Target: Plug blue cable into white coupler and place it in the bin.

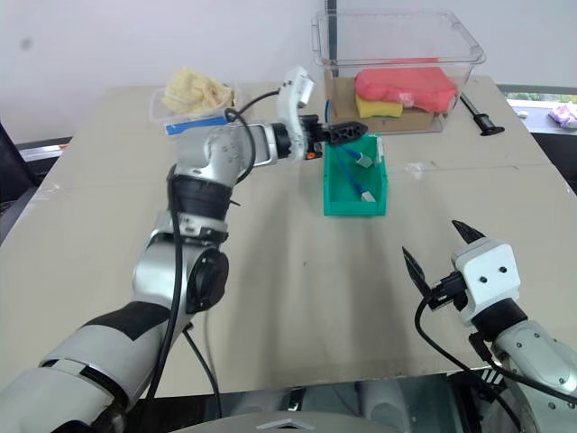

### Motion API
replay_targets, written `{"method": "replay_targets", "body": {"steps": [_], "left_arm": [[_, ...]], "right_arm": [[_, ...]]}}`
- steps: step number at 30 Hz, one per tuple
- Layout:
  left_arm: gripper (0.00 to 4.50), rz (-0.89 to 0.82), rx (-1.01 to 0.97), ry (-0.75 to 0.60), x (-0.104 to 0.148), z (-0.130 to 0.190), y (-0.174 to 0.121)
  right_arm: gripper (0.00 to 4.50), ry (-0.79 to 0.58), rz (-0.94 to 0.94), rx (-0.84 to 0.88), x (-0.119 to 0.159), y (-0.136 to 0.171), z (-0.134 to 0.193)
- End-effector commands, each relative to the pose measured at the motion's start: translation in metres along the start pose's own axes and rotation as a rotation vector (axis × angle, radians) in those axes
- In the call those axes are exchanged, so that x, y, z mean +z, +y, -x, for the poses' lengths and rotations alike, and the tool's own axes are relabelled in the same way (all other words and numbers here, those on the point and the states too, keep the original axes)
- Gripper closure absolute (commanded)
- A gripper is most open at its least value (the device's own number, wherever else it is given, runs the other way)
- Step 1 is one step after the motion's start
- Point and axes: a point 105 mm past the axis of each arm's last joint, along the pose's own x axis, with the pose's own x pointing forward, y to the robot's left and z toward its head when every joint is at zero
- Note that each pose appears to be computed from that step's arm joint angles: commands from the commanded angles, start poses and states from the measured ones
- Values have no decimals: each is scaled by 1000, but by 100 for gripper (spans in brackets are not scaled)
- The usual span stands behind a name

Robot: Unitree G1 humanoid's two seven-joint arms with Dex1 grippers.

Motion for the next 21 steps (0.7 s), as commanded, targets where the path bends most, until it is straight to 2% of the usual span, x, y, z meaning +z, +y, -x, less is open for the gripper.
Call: {"method": "replay_targets", "body": {"steps": [1, 5, 13, 21], "left_arm": [[2, -200, -161, -87, -5, 35, -30], [2, -257, -162, -20, -50, 83, -24], [2, -242, -45, 144, -109, 168, -11], [2, -191, -25, 244, -143, 205, -24]], "right_arm": [[5, -31, 15, 42, 6, -9, 2], [5, -2, 20, 116, -1, -22, 7], [5, 147, 48, 202, -27, -56, 35], [5, 212, 43, 217, -45, -66, 48]]}}
